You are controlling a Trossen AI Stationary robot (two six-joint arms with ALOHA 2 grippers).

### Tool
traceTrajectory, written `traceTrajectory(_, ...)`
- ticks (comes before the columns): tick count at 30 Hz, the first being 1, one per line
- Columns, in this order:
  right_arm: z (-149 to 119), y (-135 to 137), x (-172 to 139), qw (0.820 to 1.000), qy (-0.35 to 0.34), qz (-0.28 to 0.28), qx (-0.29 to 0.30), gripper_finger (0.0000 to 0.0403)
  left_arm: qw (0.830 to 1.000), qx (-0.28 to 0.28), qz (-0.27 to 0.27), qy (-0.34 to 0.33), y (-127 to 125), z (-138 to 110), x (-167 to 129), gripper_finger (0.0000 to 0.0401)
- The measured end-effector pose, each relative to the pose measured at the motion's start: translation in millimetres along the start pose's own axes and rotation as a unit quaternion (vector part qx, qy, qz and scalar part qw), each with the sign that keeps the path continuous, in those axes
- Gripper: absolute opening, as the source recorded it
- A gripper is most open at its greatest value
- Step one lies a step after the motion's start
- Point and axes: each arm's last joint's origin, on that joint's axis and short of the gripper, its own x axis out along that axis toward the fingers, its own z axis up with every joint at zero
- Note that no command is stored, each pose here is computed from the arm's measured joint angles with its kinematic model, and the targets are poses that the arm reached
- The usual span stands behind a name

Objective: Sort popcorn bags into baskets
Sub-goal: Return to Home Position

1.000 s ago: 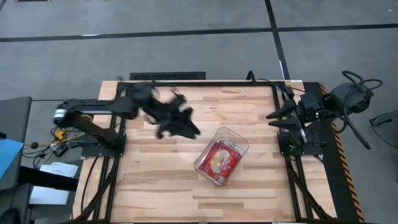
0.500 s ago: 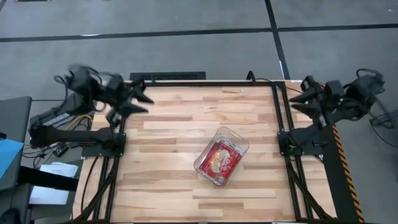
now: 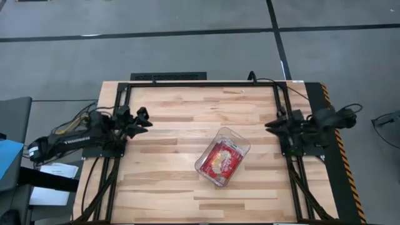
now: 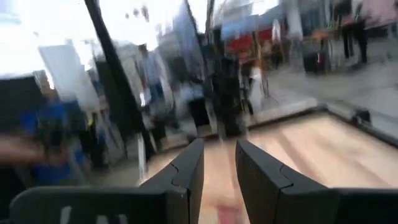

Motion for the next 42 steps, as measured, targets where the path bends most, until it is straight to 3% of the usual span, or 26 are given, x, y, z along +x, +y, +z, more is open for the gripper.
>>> traceTrajectory(5, -62.9, -11.0, 20.3, 1.000, 0.010, -0.009, -0.010, 0.0119, 0.999, 0.002, 0.026, 0.038, 2.6, -8.7, -5.4, 0.0158)
traceTrajectory(7, -74.9, -14.3, 23.9, 1.000, -0.025, -0.005, -0.005, 0.0119, 0.998, -0.001, 0.038, 0.046, 3.9, -11.6, -7.5, 0.0158)
traceTrajectory(9, -89.5, -19.8, 25.7, 1.000, 0.010, -0.028, -0.007, 0.0119, 0.997, -0.007, 0.052, 0.058, 6.0, -14.9, -8.3, 0.0158)
traceTrajectory(16, -87.2, -27.0, 27.6, 0.997, -0.001, -0.069, -0.035, 0.0119, 0.995, 0.002, 0.082, 0.049, 8.5, -16.6, -8.4, 0.0158)
traceTrajectory(26, -89.1, -31.1, 28.0, 0.995, 0.009, -0.089, -0.048, 0.0119, 0.982, -0.088, 0.136, 0.092, 17.5, -28.8, -12.2, 0.0158)
traceTrajectory(32, -89.6, -31.3, 28.0, 0.995, 0.012, -0.089, -0.049, 0.0119, 0.956, -0.147, 0.199, 0.157, 26.5, -45.5, -20.3, 0.0158)
traceTrajectory(37, -89.8, -31.4, 28.0, 0.995, 0.013, -0.090, -0.049, 0.0119, 0.918, -0.199, 0.265, 0.215, 32.5, -61.2, -31.3, 0.0158)
traceTrajectory(42, -90.0, -31.4, 28.0, 0.995, 0.013, -0.090, -0.050, 0.0119, 0.907, -0.197, 0.305, 0.213, 35.5, -61.9, -32.0, 0.0158)
